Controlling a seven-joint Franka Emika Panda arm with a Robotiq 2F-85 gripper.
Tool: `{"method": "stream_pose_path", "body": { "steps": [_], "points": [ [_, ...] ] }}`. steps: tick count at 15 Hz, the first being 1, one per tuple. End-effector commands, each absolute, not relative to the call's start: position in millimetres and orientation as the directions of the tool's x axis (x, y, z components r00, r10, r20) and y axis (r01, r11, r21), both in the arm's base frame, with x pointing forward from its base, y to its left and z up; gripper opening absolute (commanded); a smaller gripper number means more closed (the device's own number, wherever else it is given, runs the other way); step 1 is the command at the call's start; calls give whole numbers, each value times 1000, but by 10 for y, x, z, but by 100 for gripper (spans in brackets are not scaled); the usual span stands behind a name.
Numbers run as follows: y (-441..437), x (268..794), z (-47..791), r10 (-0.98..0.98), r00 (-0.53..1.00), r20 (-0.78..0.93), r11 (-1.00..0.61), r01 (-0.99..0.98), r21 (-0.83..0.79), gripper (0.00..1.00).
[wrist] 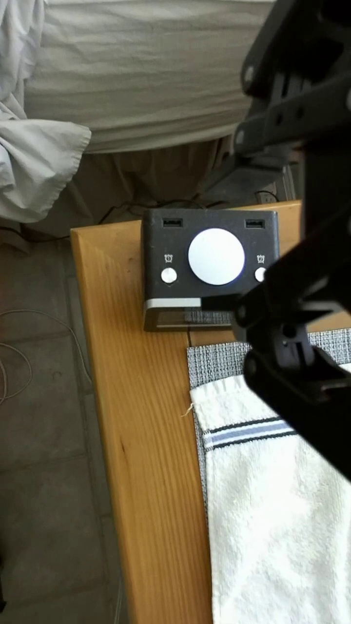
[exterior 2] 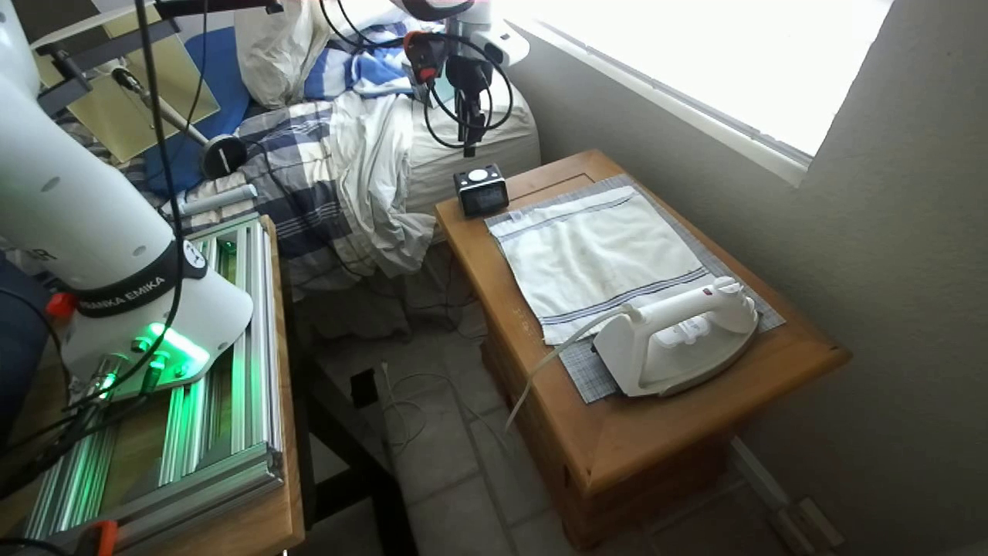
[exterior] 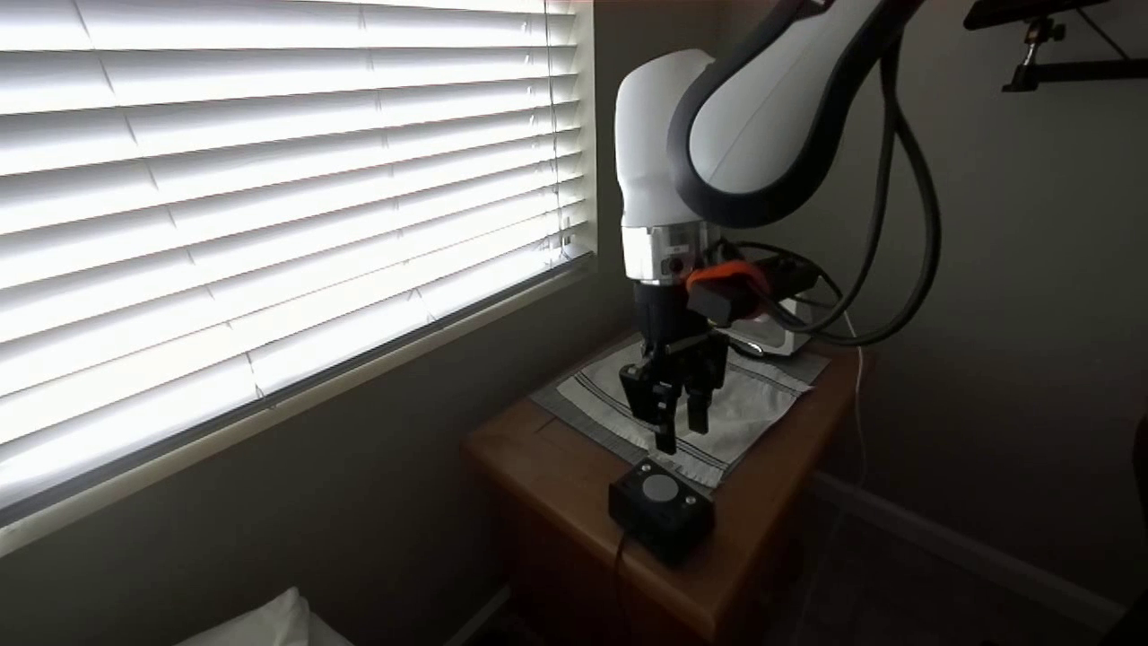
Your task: Press a button on the alarm clock.
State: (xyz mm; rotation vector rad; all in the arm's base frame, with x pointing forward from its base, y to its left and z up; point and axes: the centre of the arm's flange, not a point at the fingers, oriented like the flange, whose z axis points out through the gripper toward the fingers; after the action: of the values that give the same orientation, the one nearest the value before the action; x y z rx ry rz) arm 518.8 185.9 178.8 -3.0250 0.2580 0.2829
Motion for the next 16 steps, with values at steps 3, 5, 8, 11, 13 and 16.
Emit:
{"method": "stream_pose_path", "body": {
  "steps": [3,5,8,11,13,16],
  "points": [
    [2065,5484,1373,-238,948,-210,-961,-262,-91,9],
    [2093,5537,1273,-248,943,-223,-957,-274,-96,0],
    [2112,5596,1157,-254,936,-245,-952,-287,-107,0],
    [2122,5629,1071,-262,927,-270,-946,-302,-120,0],
    [2128,5642,1045,-273,921,-276,-941,-315,-120,0],
    [2136,5644,1081,-282,921,-267,-940,-321,-115,0]
  ]
}}
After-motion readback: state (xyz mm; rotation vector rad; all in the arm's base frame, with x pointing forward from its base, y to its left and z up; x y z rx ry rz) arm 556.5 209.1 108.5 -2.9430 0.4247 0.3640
